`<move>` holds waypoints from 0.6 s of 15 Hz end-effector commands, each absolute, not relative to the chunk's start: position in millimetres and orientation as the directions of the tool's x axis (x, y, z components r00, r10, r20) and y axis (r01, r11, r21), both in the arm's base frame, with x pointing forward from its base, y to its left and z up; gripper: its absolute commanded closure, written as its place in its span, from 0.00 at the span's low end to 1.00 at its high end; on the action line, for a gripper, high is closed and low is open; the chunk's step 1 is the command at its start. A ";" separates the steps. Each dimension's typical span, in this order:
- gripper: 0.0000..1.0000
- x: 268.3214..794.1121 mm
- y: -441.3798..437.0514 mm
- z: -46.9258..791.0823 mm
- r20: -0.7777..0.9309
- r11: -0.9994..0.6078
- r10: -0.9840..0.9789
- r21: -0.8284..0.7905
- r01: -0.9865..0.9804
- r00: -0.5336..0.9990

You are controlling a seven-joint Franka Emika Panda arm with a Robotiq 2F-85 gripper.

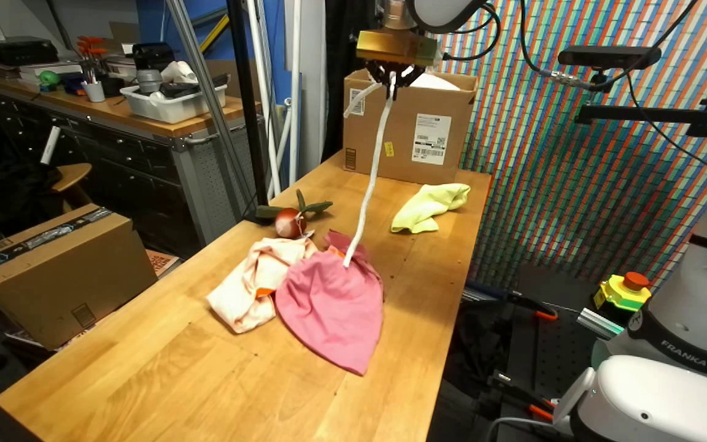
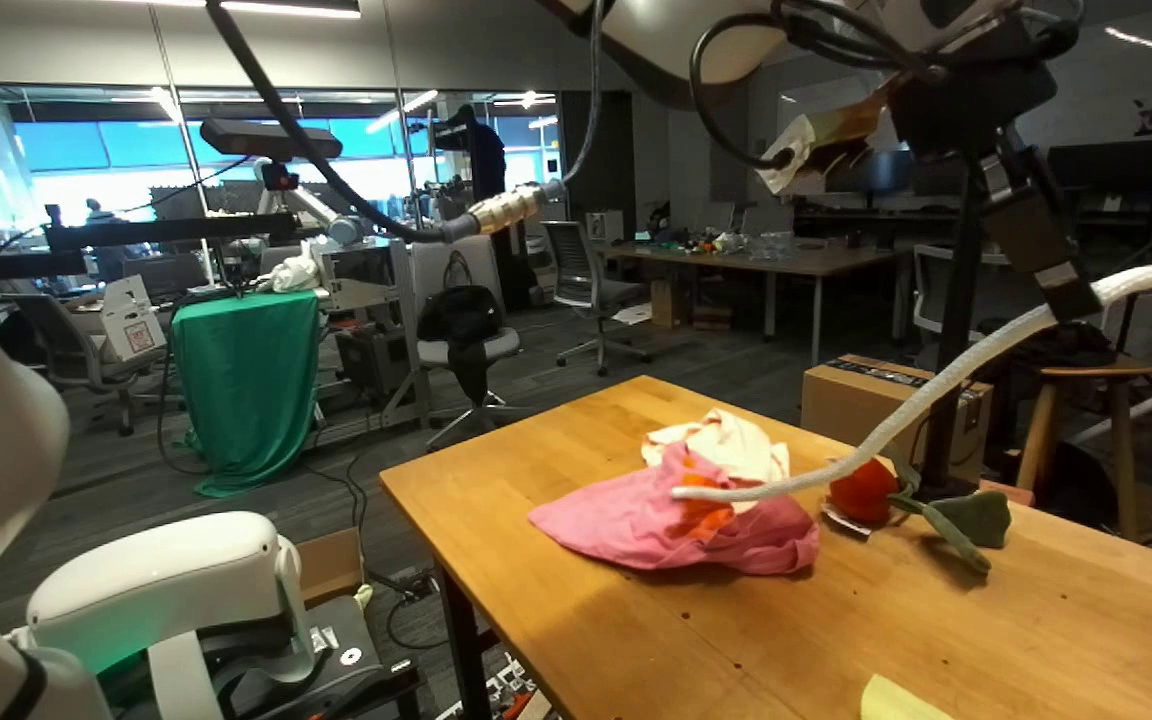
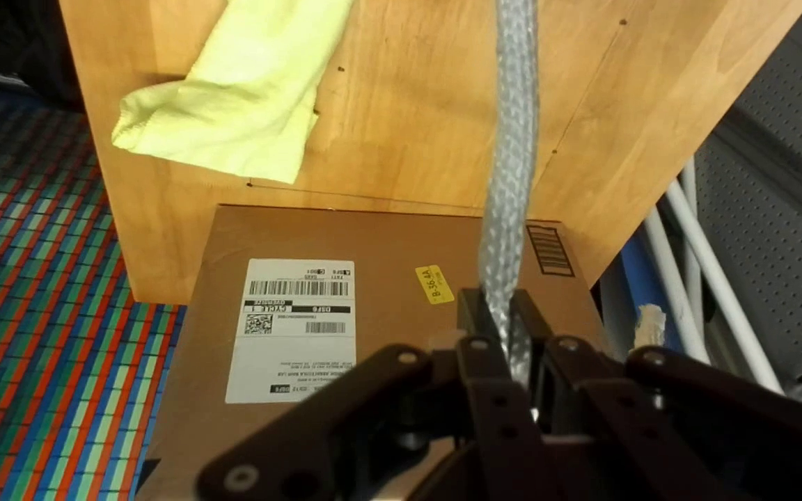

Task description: Separate the things on the heap

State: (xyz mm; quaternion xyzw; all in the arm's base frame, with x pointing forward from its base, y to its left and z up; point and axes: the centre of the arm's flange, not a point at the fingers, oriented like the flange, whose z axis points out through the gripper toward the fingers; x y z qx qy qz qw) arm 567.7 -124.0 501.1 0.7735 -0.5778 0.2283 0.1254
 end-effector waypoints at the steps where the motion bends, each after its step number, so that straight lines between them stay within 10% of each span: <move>1: 0.92 579.2 -136.4 523.6 0.518 -0.217 -0.846 -0.118 -0.969 0.126; 9: 0.92 590.8 -139.5 526.0 0.518 -0.149 -0.854 -0.165 -0.975 0.043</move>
